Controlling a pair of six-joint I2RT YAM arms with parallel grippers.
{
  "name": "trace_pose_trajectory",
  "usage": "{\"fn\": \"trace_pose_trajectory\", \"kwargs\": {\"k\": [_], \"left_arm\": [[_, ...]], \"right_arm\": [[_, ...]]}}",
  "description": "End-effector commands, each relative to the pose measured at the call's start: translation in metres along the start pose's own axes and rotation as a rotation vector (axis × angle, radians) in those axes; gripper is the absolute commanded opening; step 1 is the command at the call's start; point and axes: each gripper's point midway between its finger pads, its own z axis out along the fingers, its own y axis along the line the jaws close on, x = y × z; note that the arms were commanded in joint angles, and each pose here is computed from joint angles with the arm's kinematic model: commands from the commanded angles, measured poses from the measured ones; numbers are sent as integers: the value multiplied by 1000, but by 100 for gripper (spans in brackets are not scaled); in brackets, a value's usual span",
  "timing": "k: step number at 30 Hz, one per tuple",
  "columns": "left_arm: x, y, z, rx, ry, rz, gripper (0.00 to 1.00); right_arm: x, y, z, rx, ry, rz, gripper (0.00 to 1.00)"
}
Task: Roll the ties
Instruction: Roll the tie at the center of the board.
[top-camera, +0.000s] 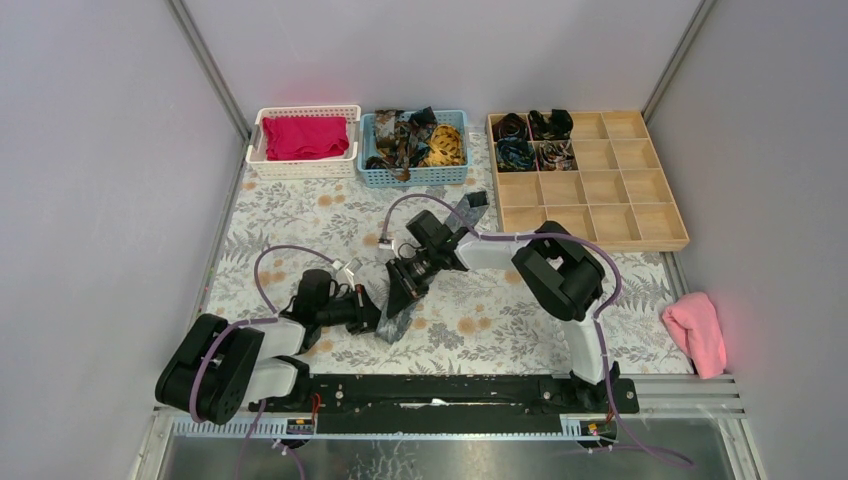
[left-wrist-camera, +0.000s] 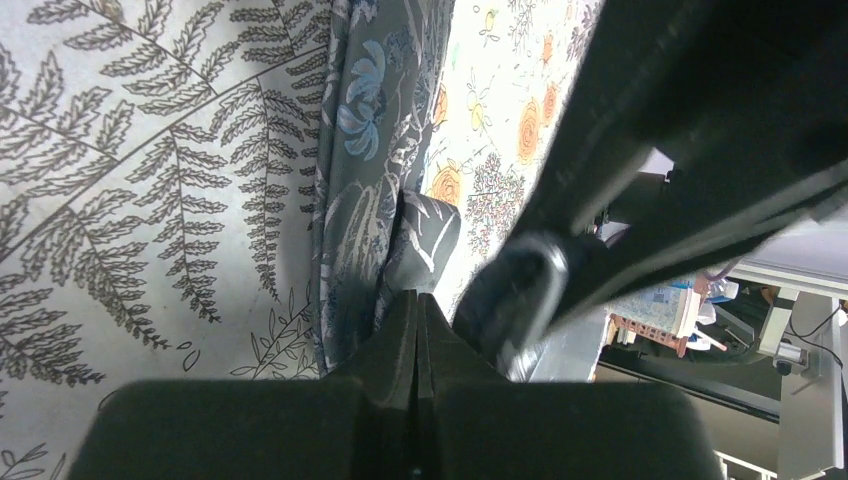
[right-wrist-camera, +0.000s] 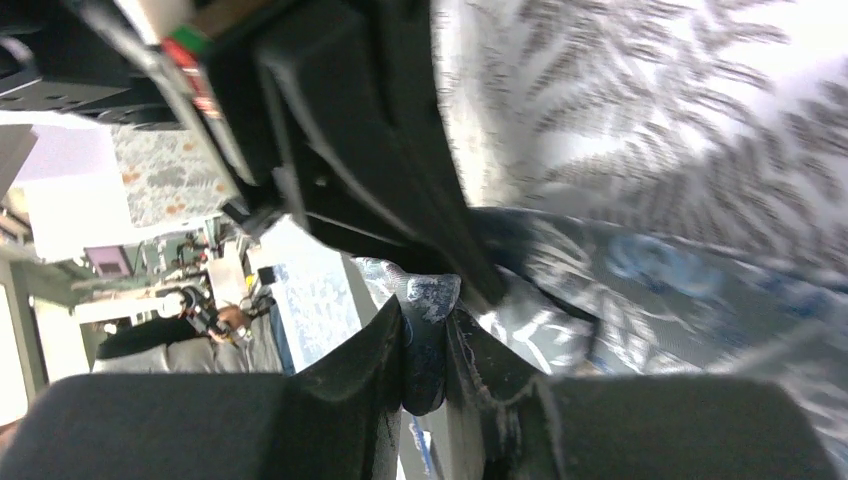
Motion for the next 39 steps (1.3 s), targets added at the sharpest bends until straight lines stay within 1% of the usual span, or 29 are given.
{"fn": "trace_pose_trajectory", "kwargs": {"k": [1, 6, 11, 13, 15, 18, 20, 25, 28, 30, 32, 39], "left_arm": [[11, 3, -1, -4, 33, 6, 0], [9, 4, -1, -14, 27, 7, 0], [8, 4, -1, -20, 22, 10, 0], [1, 5, -1, -44, 3, 22, 0], [-10, 6, -3, -91, -34, 44, 0], [-32, -3, -11, -131, -131, 90, 0], [-41, -6, -17, -161, -182, 95, 0], [-52, -23, -25, -126, -252, 150, 0], [-51, -26, -25, -109, -249, 164, 0], [-46, -28, -22, -81, -224, 159, 0], [-42, -22, -18, -87, -200, 147, 0], [-24, -25, -4, -62, -104, 168, 0]], "right_arm": [[-13, -24, -16, 122, -75, -20, 24], [-6, -53, -16, 210, -72, 21, 24], [-2, -67, -12, 247, -53, 50, 24], [0, -75, -12, 277, -44, 64, 24], [2, -82, -13, 313, -33, 74, 24], [3, -88, -11, 329, -23, 86, 24], [4, -92, -10, 345, -17, 93, 24], [3, -95, -9, 355, -13, 99, 24], [2, -94, -9, 351, -14, 96, 24], [1, -95, -9, 353, -14, 96, 24], [0, -96, -9, 359, -17, 98, 24], [-1, -98, -8, 363, -17, 102, 24]]}}
